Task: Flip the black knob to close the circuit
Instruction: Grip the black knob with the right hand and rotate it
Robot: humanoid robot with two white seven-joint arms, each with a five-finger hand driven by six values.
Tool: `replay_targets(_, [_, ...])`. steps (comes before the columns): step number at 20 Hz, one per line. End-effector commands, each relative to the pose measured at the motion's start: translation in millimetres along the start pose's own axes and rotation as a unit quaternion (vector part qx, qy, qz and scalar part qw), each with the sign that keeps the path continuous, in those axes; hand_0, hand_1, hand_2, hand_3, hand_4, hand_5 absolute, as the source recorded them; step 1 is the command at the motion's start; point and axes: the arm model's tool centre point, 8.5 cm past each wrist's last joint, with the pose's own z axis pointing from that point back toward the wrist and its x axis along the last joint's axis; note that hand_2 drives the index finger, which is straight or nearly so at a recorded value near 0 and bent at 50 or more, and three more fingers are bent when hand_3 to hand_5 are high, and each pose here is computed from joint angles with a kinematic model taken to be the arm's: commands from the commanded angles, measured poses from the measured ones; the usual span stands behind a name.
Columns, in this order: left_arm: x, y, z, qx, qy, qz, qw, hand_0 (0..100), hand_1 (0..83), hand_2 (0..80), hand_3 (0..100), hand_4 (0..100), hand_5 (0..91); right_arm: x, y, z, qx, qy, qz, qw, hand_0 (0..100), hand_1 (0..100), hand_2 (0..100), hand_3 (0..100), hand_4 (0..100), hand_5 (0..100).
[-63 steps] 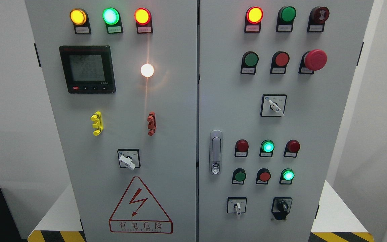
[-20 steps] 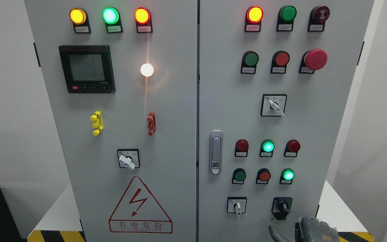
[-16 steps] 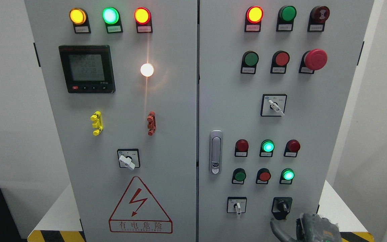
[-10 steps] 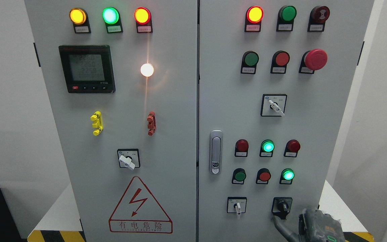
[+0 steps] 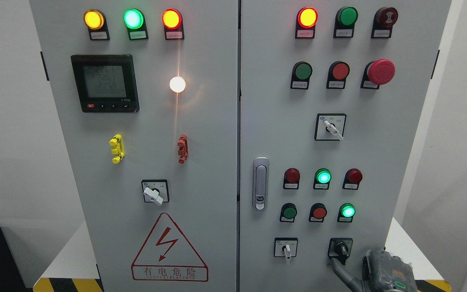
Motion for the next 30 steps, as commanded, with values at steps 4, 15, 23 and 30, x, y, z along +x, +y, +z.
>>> replay_targets(4, [0, 0, 0, 0.000, 0.000, 0.000, 1.000, 12, 55.6, 0.0, 0, 0, 0.0, -10, 2, -6, 0.004, 0.015, -0.002, 1.000, 0, 2, 92, 100, 90, 85])
replay_targets(15, [0, 0, 0, 0.000, 0.000, 0.000, 1.000, 12, 55.6, 0.0, 0, 0, 0.0, -13, -5, -5, -0.005, 0.018, -0.007, 1.000, 0, 2, 92, 100, 90, 85])
replay_targets(23, [0, 0, 0, 0.000, 0.000, 0.000, 1.000, 12, 55.6, 0.0, 0, 0, 0.0, -12, -12, -3, -0.015, 0.015, -0.009, 1.000, 0, 2, 92, 100, 90, 85])
replay_targets(30, [0, 0, 0, 0.000, 0.000, 0.000, 1.000, 12, 55.6, 0.0, 0, 0, 0.0, -13, -17, -1, -0.023, 0.015, -0.011, 1.000, 0, 2, 92, 100, 90, 85])
